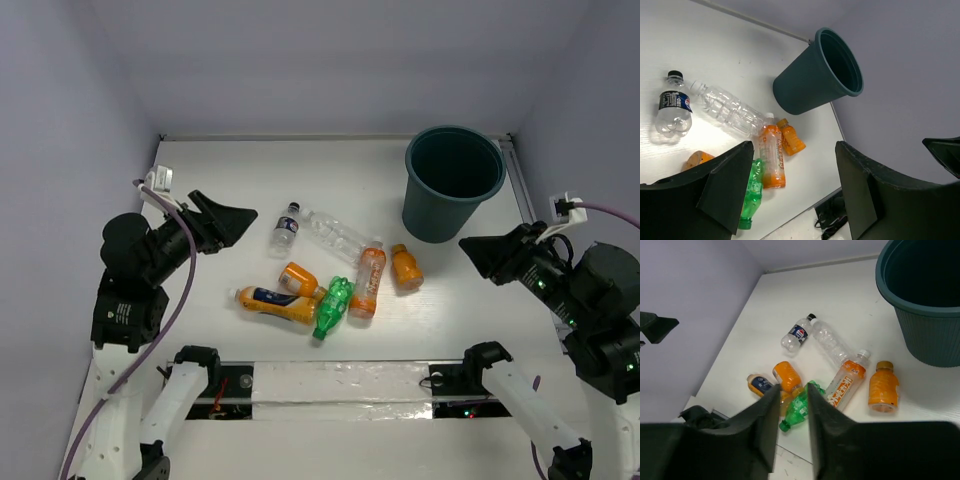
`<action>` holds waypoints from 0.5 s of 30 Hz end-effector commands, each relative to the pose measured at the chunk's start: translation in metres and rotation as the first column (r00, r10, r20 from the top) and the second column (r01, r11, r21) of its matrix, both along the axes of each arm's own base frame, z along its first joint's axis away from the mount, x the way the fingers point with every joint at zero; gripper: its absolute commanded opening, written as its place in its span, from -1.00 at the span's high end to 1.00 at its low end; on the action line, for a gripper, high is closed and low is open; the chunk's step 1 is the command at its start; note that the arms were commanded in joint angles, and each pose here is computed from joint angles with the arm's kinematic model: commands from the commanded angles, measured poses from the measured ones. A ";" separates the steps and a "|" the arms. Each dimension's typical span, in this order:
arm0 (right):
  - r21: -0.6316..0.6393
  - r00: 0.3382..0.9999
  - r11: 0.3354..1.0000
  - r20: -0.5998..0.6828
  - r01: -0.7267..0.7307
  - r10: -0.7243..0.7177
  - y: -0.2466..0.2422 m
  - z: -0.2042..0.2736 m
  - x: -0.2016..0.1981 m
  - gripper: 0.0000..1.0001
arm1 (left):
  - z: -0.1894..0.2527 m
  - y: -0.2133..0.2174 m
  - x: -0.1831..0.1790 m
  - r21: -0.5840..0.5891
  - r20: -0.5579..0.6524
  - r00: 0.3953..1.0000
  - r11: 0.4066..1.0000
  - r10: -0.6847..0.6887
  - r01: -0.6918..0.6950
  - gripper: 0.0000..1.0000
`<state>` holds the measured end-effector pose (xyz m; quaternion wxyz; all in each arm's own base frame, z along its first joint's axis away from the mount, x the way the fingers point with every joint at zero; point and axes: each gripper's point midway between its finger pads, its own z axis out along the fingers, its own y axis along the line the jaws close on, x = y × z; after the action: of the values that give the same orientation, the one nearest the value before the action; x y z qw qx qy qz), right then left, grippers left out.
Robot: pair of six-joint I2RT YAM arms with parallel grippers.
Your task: Put the plastic bottles in the bin
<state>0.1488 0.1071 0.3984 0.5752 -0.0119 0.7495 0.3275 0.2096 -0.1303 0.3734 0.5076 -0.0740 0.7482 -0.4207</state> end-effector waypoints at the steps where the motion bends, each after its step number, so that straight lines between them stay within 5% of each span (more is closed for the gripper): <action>1: -0.014 0.999 0.999 0.026 -0.034 0.034 0.004 0.005 0.000 0.44 | 0.012 -0.004 0.005 0.004 0.051 0.998 1.000 -0.024 0.024 -0.26; 2: -0.025 0.999 0.999 0.029 -0.040 0.041 0.005 0.005 -0.001 0.72 | 0.013 -0.003 0.007 0.004 0.056 0.998 1.000 -0.015 0.015 -0.26; 4: -0.038 0.998 0.997 0.012 -0.061 0.062 0.009 0.002 0.003 0.98 | 0.017 -0.003 0.011 -0.002 0.063 0.998 1.000 -0.014 0.014 -0.20; 6: -0.045 0.997 0.996 0.015 -0.073 0.074 0.011 0.005 0.005 1.00 | 0.016 -0.004 0.016 -0.020 0.059 0.998 1.000 -0.006 0.007 -0.10; 12: -0.005 0.984 0.984 0.030 -0.177 0.177 0.030 0.010 0.007 1.00 | -0.019 0.001 0.037 0.018 -0.031 0.999 0.999 0.039 -0.038 0.85; 15: 0.045 0.958 0.957 0.011 -0.286 0.286 0.048 0.006 0.004 1.00 | -0.038 0.004 0.051 0.073 -0.089 0.993 0.995 0.073 -0.067 0.98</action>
<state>0.1569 0.1332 0.3937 0.5370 -0.0645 0.7565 0.3676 0.2450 -0.1289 0.3498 0.4892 -0.0999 0.7679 -0.4012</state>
